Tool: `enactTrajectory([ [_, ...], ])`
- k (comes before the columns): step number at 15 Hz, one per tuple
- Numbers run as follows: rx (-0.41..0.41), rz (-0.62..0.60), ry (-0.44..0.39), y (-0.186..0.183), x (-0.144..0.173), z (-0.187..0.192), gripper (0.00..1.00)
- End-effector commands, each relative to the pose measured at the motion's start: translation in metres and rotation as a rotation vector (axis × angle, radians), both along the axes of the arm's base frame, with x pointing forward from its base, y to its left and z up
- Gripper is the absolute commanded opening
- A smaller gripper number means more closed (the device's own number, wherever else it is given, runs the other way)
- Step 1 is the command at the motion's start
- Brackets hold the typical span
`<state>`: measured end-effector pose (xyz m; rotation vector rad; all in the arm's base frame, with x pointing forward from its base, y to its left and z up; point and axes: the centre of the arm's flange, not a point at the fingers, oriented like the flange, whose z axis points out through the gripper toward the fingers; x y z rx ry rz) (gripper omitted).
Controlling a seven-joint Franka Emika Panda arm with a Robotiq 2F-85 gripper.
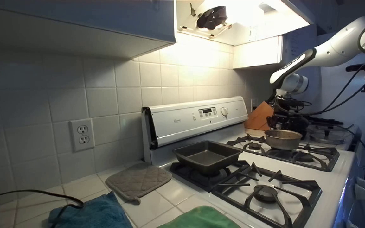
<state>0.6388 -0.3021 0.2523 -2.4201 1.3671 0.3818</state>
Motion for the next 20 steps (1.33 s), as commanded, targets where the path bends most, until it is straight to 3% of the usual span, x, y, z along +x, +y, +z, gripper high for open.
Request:
enactTrajectory([
  [1,-0.03,0.194,-0.032,0.013,0.0,0.011,0.12],
  [6,-0.019,0.391,-0.095,0.033,0.001,0.018,0.12],
  [12,-0.002,0.535,-0.102,0.043,-0.001,0.024,0.12],
  [20,0.0,0.499,-0.083,0.038,0.007,0.014,0.12],
])
